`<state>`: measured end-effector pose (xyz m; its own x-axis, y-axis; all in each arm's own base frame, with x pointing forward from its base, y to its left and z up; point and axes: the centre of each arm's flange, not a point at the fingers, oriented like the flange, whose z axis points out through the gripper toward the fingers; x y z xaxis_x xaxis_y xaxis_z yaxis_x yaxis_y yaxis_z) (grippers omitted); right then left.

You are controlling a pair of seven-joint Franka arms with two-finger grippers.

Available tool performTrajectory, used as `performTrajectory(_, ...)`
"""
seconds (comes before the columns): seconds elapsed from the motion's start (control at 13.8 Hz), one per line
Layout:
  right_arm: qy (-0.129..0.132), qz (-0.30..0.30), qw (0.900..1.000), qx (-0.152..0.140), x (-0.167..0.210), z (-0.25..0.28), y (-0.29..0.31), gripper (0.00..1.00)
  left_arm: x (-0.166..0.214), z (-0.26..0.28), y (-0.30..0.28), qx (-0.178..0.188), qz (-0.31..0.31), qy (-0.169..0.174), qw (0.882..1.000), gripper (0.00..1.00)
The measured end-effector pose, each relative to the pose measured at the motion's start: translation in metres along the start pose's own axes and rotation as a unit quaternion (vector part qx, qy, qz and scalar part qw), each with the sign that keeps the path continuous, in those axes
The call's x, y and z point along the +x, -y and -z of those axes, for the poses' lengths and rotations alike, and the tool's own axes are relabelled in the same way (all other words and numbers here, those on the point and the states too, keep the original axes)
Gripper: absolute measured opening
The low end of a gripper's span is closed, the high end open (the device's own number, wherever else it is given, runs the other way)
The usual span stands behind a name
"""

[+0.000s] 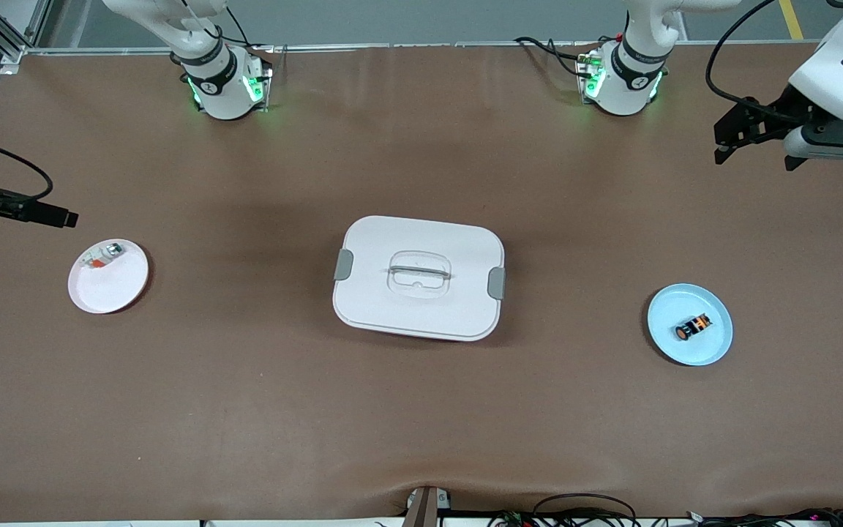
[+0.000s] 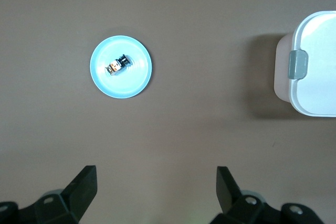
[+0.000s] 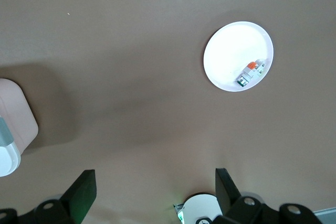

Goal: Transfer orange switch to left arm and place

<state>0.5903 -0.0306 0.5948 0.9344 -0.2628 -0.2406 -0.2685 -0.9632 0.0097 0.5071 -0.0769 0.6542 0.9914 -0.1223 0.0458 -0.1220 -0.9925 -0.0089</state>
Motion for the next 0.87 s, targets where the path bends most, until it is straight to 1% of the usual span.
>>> performTrajectory(0.44, -0.017, 0.012, 1.000, 0.008, -0.017, -0.004, -0.017, 1.00, 0.006, -0.004, 0.017, 0.000, 0.016, 0.003, 1.000, 1.00)
performTrajectory(0.87, -0.043, 0.012, 0.999, 0.015, -0.038, -0.005, -0.024, 1.00, 0.022, -0.001, 0.011, -0.001, 0.023, -0.004, 1.000, 1.00)
